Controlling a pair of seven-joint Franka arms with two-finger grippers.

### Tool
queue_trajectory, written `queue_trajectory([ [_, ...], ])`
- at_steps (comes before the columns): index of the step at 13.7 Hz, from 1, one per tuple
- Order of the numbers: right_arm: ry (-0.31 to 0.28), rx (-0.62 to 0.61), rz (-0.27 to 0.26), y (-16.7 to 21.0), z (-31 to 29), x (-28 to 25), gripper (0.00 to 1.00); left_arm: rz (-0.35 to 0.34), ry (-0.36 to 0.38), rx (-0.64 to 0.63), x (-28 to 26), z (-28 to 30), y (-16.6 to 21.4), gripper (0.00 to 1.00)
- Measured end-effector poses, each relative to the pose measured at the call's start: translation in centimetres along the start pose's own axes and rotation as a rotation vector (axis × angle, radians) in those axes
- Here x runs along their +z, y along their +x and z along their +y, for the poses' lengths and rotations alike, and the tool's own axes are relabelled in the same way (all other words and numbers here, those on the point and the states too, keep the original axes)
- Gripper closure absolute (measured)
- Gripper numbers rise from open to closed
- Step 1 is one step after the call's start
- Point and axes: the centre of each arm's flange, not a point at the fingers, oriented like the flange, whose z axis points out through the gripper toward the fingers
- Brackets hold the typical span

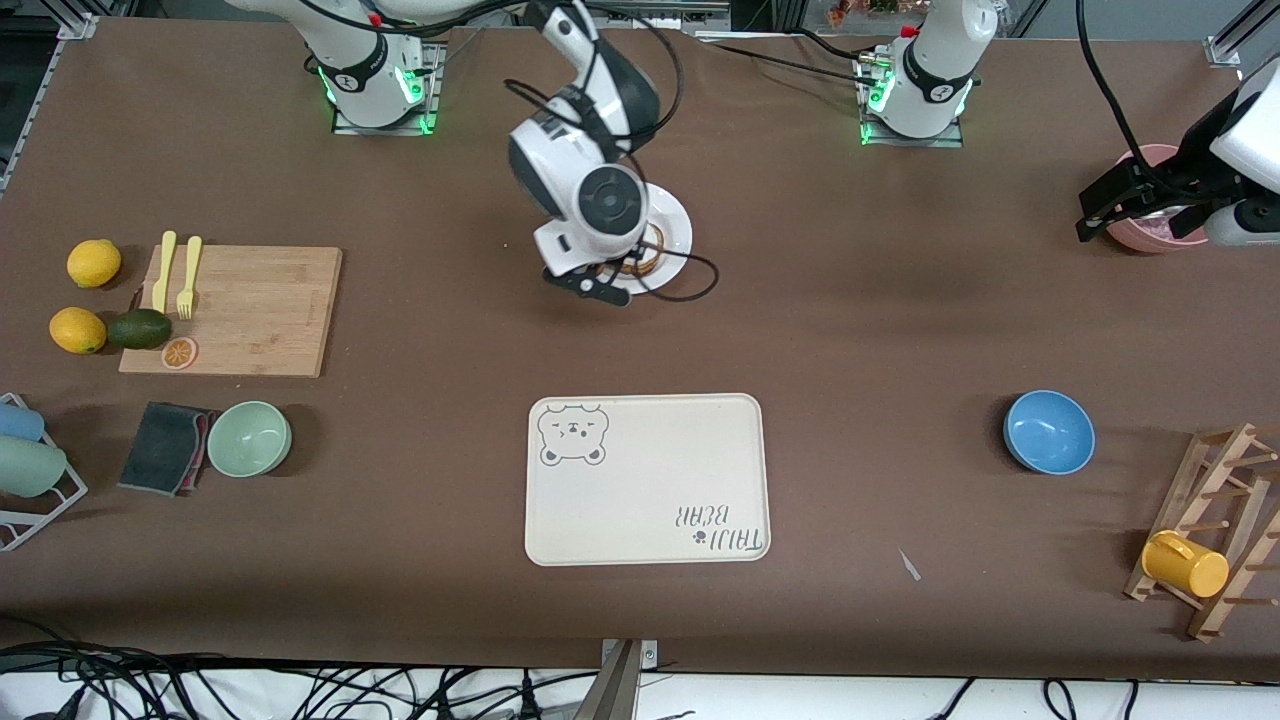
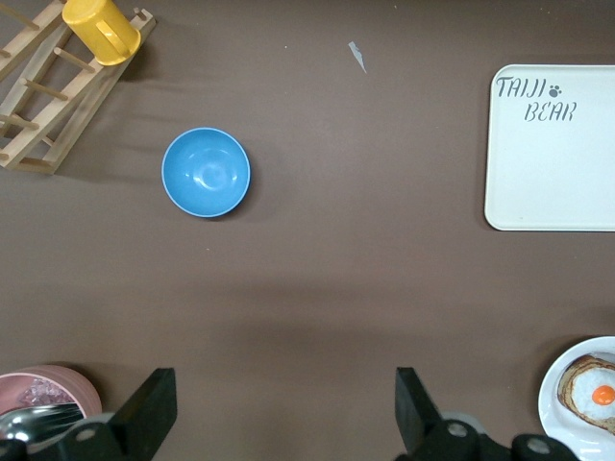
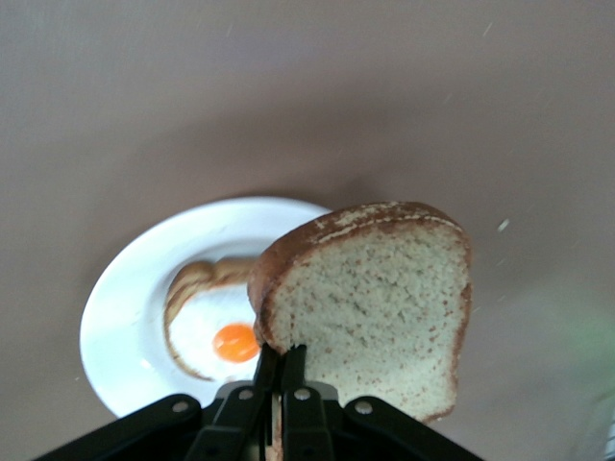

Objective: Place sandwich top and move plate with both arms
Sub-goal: 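Lower the bread onto the egg toast and open the right gripper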

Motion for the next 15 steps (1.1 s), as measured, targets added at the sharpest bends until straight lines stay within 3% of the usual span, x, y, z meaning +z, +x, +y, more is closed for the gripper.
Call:
queue_trajectory([
  [4,-0.003,0.015,0.035,-4.4,-3.4,3.8,0.95,0.0,0.0,0.0,0.0,0.0,0.0,0.0],
  [9,-0.003,0.021,0.046,-4.3,-3.8,4.7,0.91,0.0,0.0,0.0,0.0,0.0,0.0,0.0],
  [10,-0.003,0.023,0.049,-4.2,-3.8,4.7,0.86,0.0,0.0,0.0,0.0,0.0,0.0,0.0],
  [15,0.027,0.03,0.07,-3.5,-4.0,2.8,0.37,0.0,0.0,0.0,0.0,0.0,0.0,0.0],
])
